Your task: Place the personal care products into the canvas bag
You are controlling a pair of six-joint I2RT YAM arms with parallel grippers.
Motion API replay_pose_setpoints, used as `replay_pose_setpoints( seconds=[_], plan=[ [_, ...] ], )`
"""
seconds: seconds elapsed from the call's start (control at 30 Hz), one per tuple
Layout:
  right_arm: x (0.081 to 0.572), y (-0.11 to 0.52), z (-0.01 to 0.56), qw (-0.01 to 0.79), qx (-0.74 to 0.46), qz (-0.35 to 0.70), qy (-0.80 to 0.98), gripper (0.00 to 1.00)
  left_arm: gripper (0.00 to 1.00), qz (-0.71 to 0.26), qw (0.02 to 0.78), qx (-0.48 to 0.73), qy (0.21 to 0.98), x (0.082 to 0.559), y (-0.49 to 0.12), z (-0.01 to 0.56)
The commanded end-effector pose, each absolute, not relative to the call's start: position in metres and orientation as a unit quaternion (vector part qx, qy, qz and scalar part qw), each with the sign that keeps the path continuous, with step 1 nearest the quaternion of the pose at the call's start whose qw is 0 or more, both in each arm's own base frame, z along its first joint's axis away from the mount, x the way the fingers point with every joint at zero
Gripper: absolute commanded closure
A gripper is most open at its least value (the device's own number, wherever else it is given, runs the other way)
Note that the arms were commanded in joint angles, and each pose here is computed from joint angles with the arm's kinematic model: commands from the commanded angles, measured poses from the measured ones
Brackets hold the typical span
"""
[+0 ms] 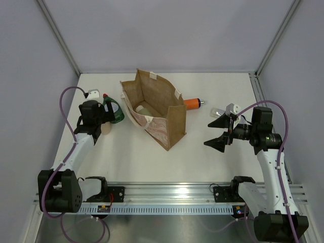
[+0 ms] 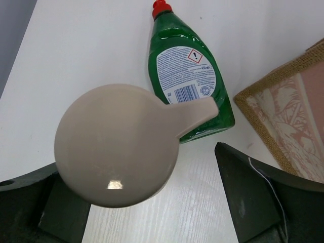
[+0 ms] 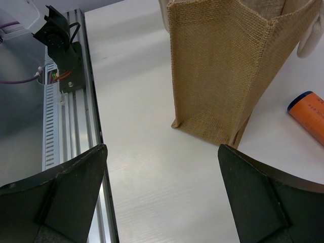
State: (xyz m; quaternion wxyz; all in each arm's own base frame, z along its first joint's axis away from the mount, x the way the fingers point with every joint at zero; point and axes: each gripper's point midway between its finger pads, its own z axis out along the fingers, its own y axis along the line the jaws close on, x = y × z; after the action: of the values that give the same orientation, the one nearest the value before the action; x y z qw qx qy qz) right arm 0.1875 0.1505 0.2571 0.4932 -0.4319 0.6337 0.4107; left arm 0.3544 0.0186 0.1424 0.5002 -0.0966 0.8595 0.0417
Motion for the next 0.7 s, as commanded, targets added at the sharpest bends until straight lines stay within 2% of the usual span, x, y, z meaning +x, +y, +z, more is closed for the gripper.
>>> replay_pose_setpoints(
  seconds=[0.0,0.13,0.2,0.23,0.27,0.37,0.47,0.5,0.6,0.67],
  plan=[
    [0.186,0.151,0.264,0.502,-0.440,0.413,0.619,0.01,0.03,0.022,0.551,-0.050,0.833,0.369,0.009,0.168],
    [0.187,0.150,0.263,0.502,-0.439,0.414,0.619,0.01,0.04,0.034,0.558,-0.040,0.828,0.374,0.011,0.168],
    [0.187,0.150,0.263,0.501,-0.437,0.415,0.621,0.00,0.12,0.034,0.560,-0.036,0.827,0.378,0.011,0.168],
    [0.187,0.149,0.262,0.501,-0.436,0.415,0.621,0.01,0.17,0.034,0.556,-0.036,0.829,0.379,0.011,0.164],
    [0.188,0.149,0.263,0.502,-0.437,0.415,0.621,0.00,0.26,0.033,0.556,-0.037,0.829,0.380,0.011,0.163],
    [0.188,0.149,0.262,0.501,-0.435,0.416,0.622,0.00,0.40,0.027,0.556,-0.042,0.830,0.382,0.009,0.160],
    [0.189,0.149,0.262,0.501,-0.434,0.416,0.623,0.01,0.45,0.026,0.564,-0.043,0.825,0.381,0.009,0.161],
    [0.189,0.148,0.262,0.500,-0.433,0.417,0.623,0.00,0.56,0.029,0.566,-0.046,0.823,0.381,0.010,0.163],
    [0.190,0.148,0.261,0.501,-0.432,0.417,0.624,0.01,0.75,0.029,0.582,-0.051,0.811,0.380,0.011,0.177],
    [0.189,0.148,0.261,0.500,-0.431,0.417,0.625,0.00,0.80,0.024,0.596,-0.051,0.801,0.378,0.010,0.192]
  ],
)
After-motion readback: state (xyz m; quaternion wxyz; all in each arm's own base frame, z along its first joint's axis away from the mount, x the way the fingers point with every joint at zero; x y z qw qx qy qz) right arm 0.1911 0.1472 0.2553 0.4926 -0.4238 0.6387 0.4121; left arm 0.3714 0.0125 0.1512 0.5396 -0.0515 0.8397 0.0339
